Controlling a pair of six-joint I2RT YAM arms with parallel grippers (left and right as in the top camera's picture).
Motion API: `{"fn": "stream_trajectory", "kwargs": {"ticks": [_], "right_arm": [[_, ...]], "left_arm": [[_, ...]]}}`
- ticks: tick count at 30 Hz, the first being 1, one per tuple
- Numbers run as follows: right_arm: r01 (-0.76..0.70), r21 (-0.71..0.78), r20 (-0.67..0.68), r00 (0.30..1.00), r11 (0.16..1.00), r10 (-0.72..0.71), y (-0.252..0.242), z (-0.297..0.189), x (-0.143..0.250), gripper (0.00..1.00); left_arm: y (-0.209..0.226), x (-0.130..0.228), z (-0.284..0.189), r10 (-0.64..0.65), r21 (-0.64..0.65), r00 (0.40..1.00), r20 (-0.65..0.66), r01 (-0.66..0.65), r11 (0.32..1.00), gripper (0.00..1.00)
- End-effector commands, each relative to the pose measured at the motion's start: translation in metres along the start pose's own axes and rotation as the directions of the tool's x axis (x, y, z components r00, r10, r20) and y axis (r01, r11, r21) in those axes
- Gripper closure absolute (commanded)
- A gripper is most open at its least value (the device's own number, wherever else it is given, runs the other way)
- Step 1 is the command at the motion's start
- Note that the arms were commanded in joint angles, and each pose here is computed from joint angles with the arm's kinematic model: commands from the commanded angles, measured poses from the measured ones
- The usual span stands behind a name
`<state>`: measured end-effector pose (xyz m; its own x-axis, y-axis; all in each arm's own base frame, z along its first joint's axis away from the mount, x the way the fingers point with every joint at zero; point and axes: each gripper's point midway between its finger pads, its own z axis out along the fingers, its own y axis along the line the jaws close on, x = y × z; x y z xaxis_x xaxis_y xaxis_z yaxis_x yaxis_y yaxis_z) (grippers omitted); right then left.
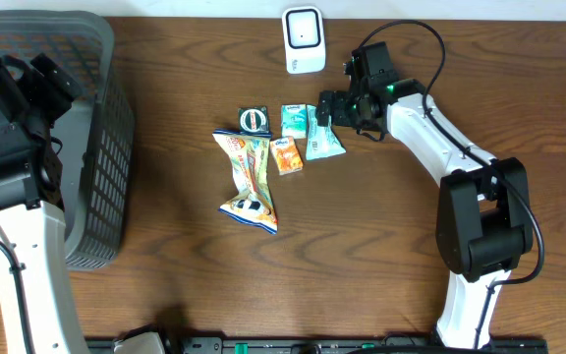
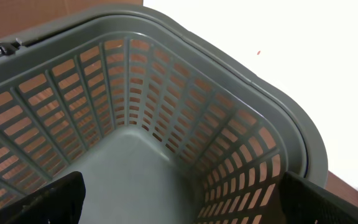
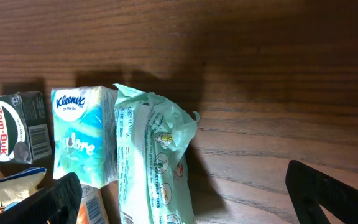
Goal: Scan the item barcode
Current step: 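Lower the right gripper onto the light-green tissue pack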
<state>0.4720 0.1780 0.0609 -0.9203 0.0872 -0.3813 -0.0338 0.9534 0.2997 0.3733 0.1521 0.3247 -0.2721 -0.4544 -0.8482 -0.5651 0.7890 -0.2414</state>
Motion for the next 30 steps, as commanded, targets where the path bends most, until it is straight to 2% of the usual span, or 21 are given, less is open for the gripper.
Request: {"fn": "stream_trajectory", "kwargs": {"ticks": [1,11,14,19,22,26,30], "right_arm": [[0.018,0.014,-0.009,1.0,1.0,-0.018,0.003,0.006,0.006,0.01],[0.037,0.011,-0.002,0.999,0.999,-0.037,0.004,0.006,0.004,0.01],[0.076,0.011,0.001,0.997,0.997,-0.076,0.004,0.006,0.003,0.09],[0.079,0.011,-0.005,0.997,0.997,-0.079,0.004,0.011,0.005,0.09],[0.075,0.017,-0.03,0.997,0.997,-0.074,0.0,0.024,0.012,0.14],[0.068,0.022,-0.068,0.995,0.997,-0.066,-0.006,0.045,0.023,0.25],[0.054,-0.039,-0.133,0.989,0.998,-0.058,-0.002,0.064,0.041,0.32]], "left_arm": [[0.0,-0.007,-0.003,0.006,-0.001,1.0,0.015,-0.006,1.0,0.02],[0.0,-0.007,-0.003,0.006,-0.001,1.0,0.015,-0.006,1.0,0.02],[0.0,-0.007,-0.003,0.006,-0.001,1.0,0.015,-0.006,1.0,0.02],[0.0,-0.007,-0.003,0.006,-0.001,1.0,0.015,-0.006,1.0,0.02],[0.0,-0.007,-0.003,0.006,-0.001,1.0,0.015,-0.006,1.0,0.02],[0.0,-0.007,-0.003,0.006,-0.001,1.0,0.015,-0.006,1.0,0.02],[0.0,-0.007,-0.003,0.006,-0.001,1.0,0.015,-0.006,1.0,0.02]]}}
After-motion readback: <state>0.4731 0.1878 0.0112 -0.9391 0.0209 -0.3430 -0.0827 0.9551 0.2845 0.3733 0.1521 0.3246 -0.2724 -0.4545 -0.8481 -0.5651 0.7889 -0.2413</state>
